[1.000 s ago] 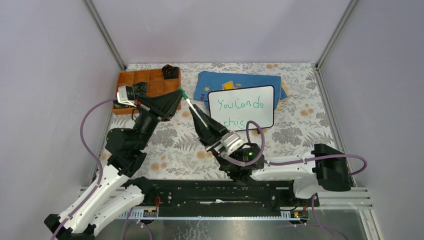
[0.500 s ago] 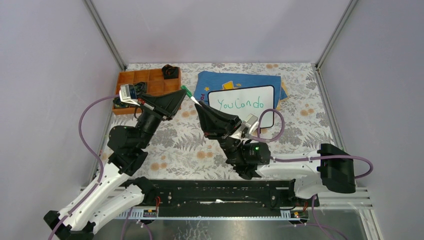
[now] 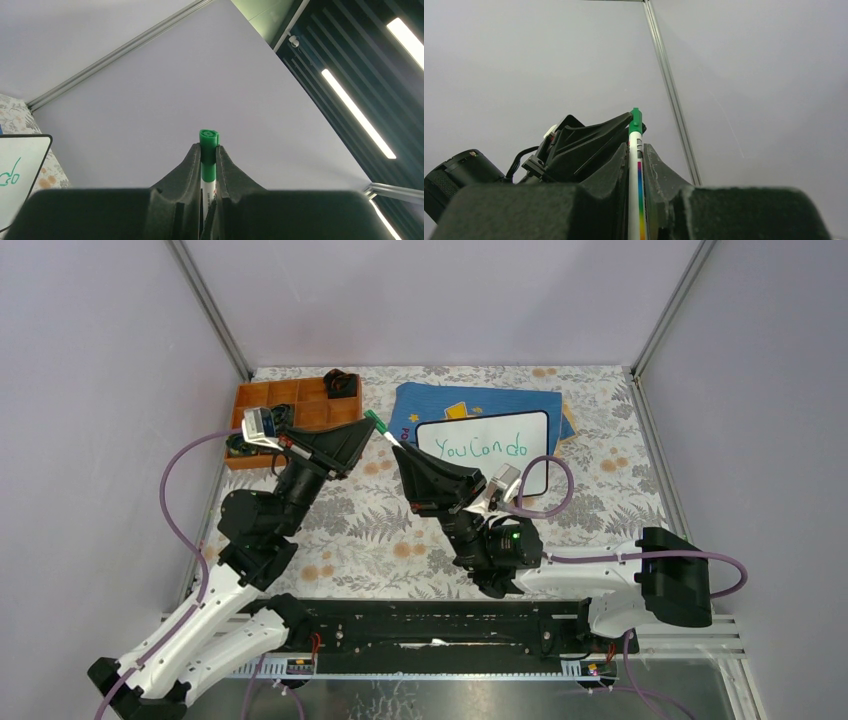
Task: Write a sentence on the whiteboard
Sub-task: Close the whiteboard marker at the center of the board.
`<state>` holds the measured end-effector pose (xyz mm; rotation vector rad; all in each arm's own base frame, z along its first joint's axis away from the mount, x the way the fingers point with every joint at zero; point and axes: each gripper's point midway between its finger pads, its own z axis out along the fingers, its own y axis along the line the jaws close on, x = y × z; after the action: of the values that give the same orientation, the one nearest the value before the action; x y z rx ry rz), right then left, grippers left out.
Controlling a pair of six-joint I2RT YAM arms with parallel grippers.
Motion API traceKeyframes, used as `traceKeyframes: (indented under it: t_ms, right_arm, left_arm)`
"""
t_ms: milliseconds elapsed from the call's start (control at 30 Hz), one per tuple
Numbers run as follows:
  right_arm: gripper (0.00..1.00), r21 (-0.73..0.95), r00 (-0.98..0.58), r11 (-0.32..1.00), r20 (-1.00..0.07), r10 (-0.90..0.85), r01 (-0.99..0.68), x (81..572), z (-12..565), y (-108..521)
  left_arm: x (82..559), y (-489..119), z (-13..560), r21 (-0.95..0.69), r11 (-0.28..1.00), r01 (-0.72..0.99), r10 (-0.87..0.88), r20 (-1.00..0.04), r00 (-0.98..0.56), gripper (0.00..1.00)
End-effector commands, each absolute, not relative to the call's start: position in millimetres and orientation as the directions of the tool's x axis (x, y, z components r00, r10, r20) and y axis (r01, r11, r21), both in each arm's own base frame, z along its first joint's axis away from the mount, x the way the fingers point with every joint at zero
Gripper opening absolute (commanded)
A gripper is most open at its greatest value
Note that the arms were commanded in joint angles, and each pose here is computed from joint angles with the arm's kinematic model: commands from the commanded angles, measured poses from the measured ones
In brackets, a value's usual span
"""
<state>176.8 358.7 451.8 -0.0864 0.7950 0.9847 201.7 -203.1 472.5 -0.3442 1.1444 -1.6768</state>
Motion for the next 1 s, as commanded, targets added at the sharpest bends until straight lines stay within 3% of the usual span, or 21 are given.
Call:
traceKeyframes:
  t_ms: [0, 200, 800, 867, 967]
  right_arm:
    - [0.0, 0.324, 0.326, 0.577, -0.578, 0.748, -0.749, 184.6, 470.3, 335.0]
    - [0.0, 0.31, 0.34, 0.582, -0.575, 0.745, -0.751, 182.5, 473.1, 331.9]
    - [0.0, 0.3, 0.343, 0.575, -0.565, 0.75, -0.761, 178.9, 476.1, 328.8]
    - [0.0, 0.299, 0.342, 0.573, -0.565, 0.751, -0.763, 178.4, 476.0, 328.9]
    - [0.0, 0.294, 0.334, 0.564, -0.567, 0.753, -0.771, 176.4, 475.9, 329.0]
  left_arm:
    - [179.6, -211.9, 476.3, -0.787, -0.032, 0.616, -0.808, -0.342, -0.479, 0.0]
    - [179.1, -209.2, 481.2, -0.782, -0.028, 0.623, -0.816, -0.342, -0.466, 0.14]
    - [180.6, -207.0, 481.5, -0.782, -0.015, 0.623, -0.823, -0.345, -0.452, 0.38]
    - [180.4, -206.7, 481.9, -0.78, -0.014, 0.626, -0.824, -0.346, -0.449, 0.45]
    - [181.6, -206.0, 482.1, -0.777, -0.001, 0.629, -0.827, -0.353, -0.438, 0.65]
